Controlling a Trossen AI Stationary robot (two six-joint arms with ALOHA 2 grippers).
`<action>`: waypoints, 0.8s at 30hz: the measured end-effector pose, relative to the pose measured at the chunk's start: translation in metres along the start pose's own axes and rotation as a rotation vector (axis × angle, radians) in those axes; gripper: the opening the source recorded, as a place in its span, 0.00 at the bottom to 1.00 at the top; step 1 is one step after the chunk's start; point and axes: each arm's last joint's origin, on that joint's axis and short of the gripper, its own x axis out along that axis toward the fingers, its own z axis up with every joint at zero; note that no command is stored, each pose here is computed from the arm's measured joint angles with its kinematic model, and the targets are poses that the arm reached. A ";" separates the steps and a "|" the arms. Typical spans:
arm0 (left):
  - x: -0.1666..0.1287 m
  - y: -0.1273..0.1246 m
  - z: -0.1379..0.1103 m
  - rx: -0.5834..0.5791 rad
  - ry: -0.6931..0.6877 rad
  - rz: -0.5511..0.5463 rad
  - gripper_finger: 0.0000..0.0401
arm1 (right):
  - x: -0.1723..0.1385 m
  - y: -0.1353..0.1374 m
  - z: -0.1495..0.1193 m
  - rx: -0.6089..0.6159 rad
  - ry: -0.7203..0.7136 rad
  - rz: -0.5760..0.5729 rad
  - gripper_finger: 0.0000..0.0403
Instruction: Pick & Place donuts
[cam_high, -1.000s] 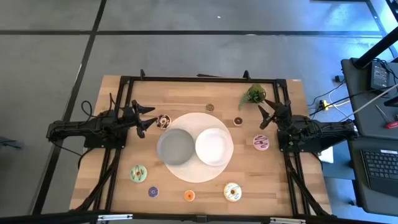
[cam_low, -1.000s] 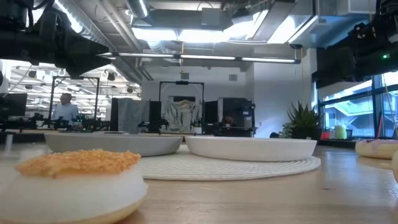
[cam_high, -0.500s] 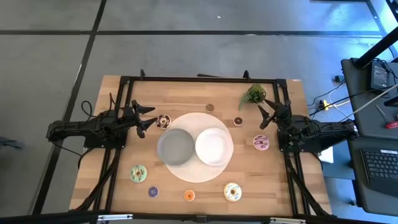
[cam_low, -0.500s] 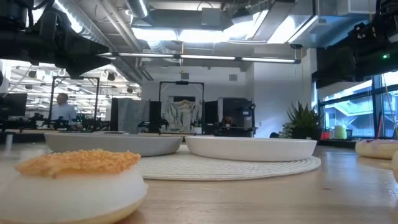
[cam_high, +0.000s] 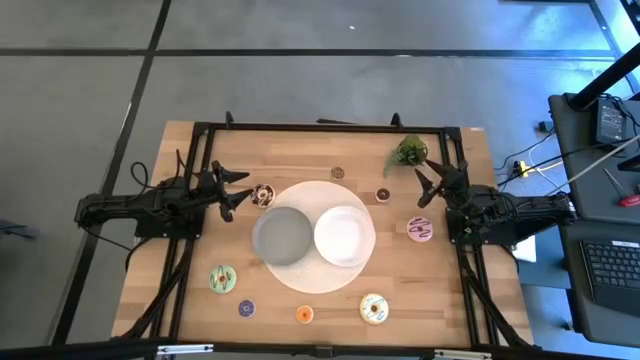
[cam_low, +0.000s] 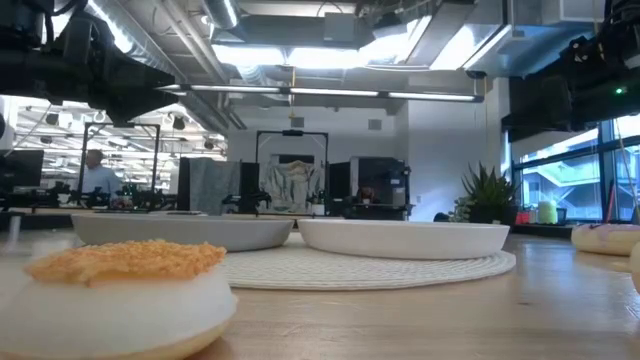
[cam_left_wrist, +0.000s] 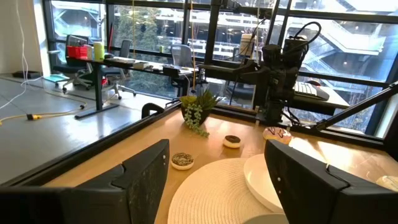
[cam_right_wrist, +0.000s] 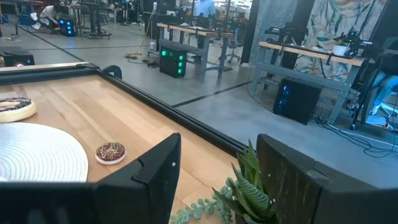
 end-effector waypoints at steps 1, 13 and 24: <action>0.000 0.000 0.000 0.000 0.000 0.000 0.65 | 0.000 0.000 0.000 0.000 0.000 0.000 0.52; 0.000 0.000 0.000 0.000 0.000 0.000 0.65 | -0.001 0.008 0.000 0.365 0.045 0.285 0.52; 0.000 0.000 0.000 0.000 0.000 0.000 0.65 | -0.007 0.019 0.000 0.225 0.063 0.712 0.52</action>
